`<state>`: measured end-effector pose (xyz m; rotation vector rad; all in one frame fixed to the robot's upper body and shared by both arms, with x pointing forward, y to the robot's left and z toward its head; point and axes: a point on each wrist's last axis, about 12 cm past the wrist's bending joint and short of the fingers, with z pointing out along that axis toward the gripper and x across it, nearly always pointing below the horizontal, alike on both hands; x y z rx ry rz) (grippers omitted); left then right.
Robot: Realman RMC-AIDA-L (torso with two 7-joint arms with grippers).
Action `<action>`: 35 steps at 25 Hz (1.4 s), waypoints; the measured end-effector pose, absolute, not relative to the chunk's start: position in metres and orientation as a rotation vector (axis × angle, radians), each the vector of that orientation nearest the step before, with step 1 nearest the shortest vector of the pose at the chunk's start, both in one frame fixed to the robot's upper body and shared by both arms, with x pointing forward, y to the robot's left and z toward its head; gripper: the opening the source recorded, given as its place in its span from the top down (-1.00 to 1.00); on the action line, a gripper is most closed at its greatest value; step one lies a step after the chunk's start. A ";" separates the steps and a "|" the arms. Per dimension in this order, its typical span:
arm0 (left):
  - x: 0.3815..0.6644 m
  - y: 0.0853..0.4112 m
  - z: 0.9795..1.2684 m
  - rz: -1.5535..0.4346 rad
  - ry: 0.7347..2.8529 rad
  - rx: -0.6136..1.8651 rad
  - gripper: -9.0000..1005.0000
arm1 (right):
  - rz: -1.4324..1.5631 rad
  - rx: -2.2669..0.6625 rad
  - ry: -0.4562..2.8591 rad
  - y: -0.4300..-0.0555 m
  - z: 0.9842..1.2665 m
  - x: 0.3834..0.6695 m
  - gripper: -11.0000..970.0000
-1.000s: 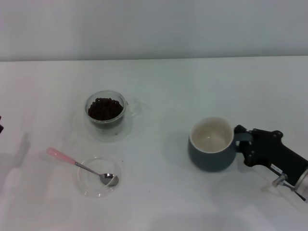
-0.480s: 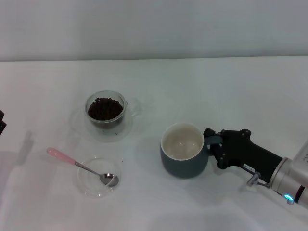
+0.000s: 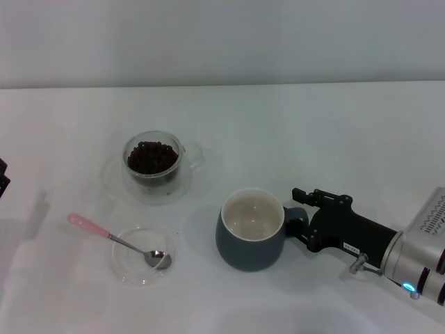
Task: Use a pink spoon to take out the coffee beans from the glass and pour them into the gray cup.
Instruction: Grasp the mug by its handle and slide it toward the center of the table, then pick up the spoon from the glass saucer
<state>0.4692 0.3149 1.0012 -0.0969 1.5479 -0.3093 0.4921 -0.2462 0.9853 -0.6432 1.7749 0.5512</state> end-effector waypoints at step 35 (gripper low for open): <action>0.446 0.310 0.990 -0.377 1.587 -0.193 -0.77 | 0.588 -0.466 1.755 -0.320 0.995 0.452 -0.72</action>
